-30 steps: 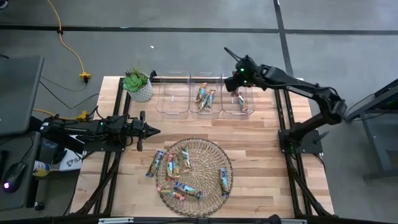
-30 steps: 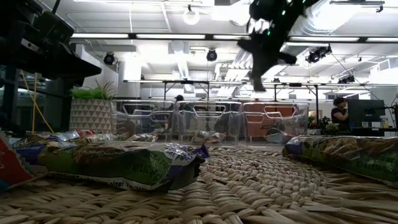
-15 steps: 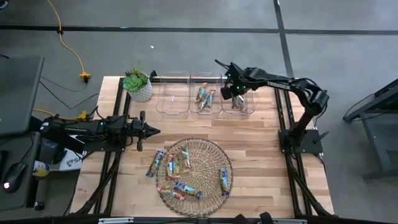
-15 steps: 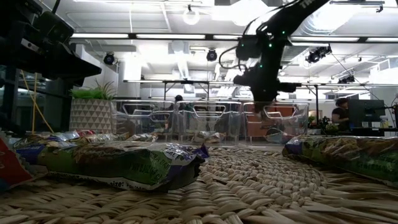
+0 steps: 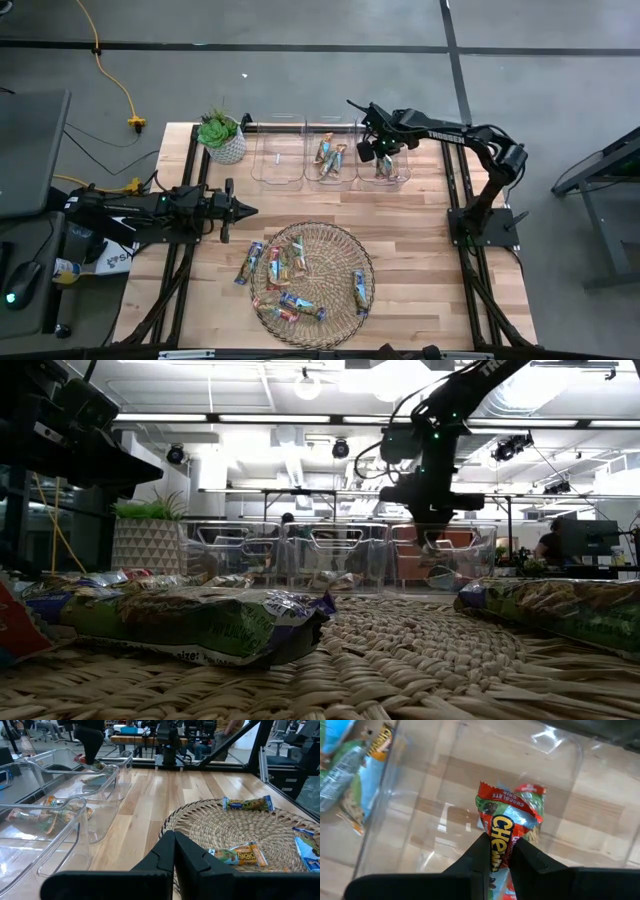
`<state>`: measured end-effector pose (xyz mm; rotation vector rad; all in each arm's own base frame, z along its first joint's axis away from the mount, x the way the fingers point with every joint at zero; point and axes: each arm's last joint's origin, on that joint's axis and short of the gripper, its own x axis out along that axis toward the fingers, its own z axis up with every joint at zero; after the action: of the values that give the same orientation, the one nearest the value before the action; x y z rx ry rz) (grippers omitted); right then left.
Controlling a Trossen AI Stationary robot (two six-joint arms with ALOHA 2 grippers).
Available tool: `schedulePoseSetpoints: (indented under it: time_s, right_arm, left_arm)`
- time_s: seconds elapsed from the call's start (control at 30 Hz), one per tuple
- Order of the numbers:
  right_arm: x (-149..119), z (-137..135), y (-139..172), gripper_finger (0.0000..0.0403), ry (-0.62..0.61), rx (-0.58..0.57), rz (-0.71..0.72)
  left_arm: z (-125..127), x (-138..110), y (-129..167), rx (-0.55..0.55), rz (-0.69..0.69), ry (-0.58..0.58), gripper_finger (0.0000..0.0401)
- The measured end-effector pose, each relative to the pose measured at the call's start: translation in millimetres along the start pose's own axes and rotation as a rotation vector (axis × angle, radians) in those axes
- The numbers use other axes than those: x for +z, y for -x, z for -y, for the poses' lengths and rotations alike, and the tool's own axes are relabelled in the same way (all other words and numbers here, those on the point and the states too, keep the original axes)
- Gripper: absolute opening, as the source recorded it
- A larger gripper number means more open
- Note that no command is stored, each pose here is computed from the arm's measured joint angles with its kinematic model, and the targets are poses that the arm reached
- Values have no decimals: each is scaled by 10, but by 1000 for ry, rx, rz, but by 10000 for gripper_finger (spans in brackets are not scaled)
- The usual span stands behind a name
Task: Pick and place Granola Bars by type
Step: Put the red granola bar into the right transparent bin, then put the blue granola bar into the left transparent bin
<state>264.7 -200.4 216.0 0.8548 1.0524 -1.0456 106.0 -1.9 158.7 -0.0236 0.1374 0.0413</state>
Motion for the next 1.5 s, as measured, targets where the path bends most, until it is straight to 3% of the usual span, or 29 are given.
schedulePoseSetpoints:
  time_s: [0.37, 0.93, 1.2, 1.5]
  right_arm:
    - [-35, 20, 1, 50, 5, -20, -36]
    - [-54, 10, 40, 117, 4, 13, -54]
    - [-50, 64, 490, 134, 39, 139, 80]
    - [-206, 63, 1171, 142, 57, 456, 221]
  left_arm:
    - [0, 1, 0, 0, 0, 0, 1]
    - [0, 1, 0, 0, 0, 0, 1]
    - [0, 1, 0, 0, 0, 0, 1]
    - [0, 0, 0, 0, 0, 0, 1]
